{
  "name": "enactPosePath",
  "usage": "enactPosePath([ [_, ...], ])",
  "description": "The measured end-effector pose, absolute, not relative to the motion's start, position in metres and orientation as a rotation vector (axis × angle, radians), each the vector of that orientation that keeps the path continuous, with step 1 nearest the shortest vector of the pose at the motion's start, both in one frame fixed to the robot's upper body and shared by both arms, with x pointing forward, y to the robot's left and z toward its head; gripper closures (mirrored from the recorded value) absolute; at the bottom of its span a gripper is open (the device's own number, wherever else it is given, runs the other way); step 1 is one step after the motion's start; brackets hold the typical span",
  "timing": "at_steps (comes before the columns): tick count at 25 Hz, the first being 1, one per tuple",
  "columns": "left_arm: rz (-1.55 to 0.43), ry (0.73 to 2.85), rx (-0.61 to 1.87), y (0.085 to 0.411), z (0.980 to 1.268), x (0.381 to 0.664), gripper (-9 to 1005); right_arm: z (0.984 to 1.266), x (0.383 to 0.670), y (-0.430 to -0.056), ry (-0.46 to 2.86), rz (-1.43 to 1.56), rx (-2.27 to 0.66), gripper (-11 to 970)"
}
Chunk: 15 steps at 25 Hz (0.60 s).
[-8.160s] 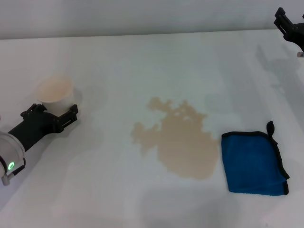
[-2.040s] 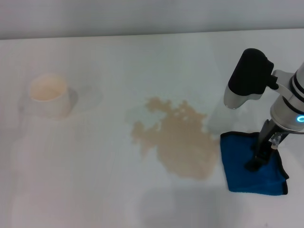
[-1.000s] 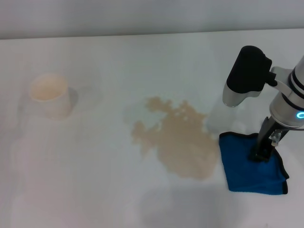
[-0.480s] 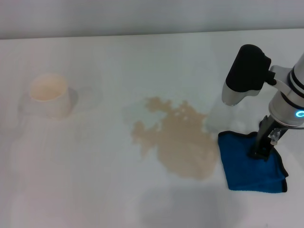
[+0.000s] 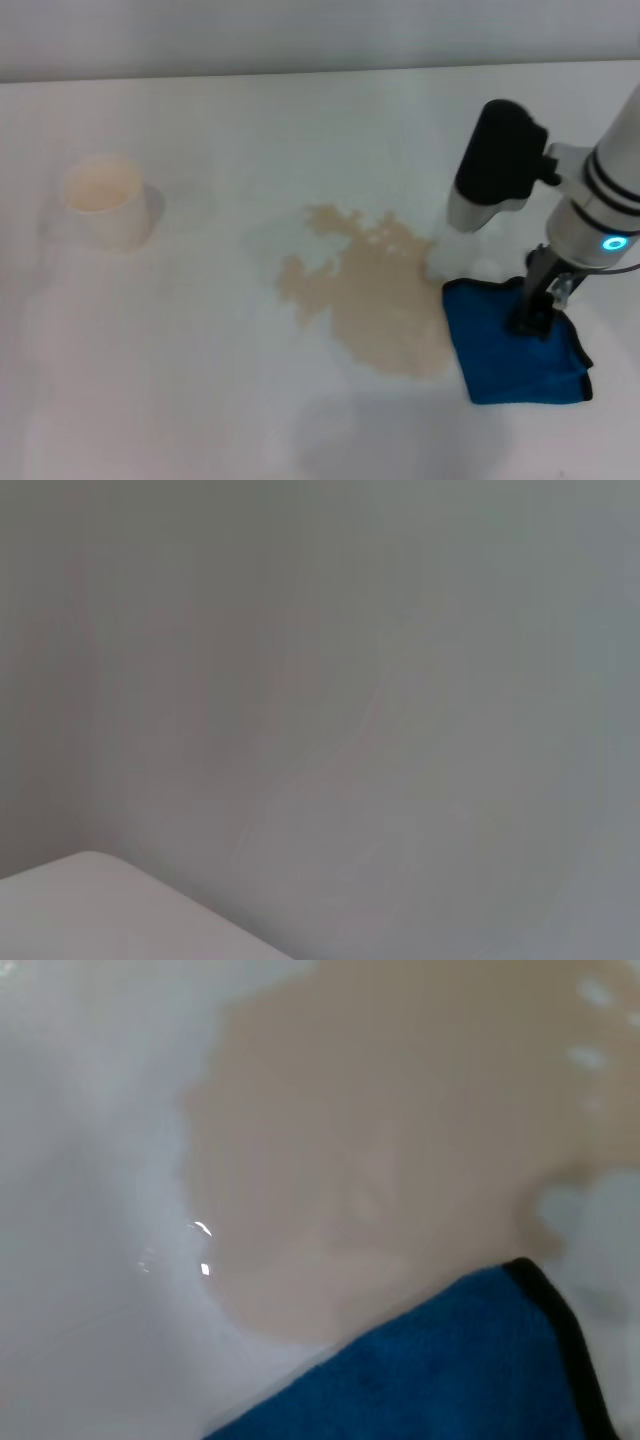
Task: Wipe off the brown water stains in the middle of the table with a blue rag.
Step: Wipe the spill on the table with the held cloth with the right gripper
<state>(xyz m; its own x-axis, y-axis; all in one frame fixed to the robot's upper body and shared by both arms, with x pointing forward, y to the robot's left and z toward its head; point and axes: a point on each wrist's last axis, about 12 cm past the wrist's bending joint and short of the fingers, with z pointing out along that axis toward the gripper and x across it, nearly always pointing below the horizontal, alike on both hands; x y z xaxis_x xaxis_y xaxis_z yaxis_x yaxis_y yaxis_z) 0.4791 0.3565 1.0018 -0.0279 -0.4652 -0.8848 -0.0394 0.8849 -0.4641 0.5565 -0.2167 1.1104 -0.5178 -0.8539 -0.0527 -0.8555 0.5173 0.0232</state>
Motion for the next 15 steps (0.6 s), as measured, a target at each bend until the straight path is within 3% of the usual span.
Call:
enactPosePath([
  [15,-0.354,1.567,-0.4,0.357,1.004,0.481,136,1.104,0.55,-0.164,2.485,0.214,-1.68,907],
])
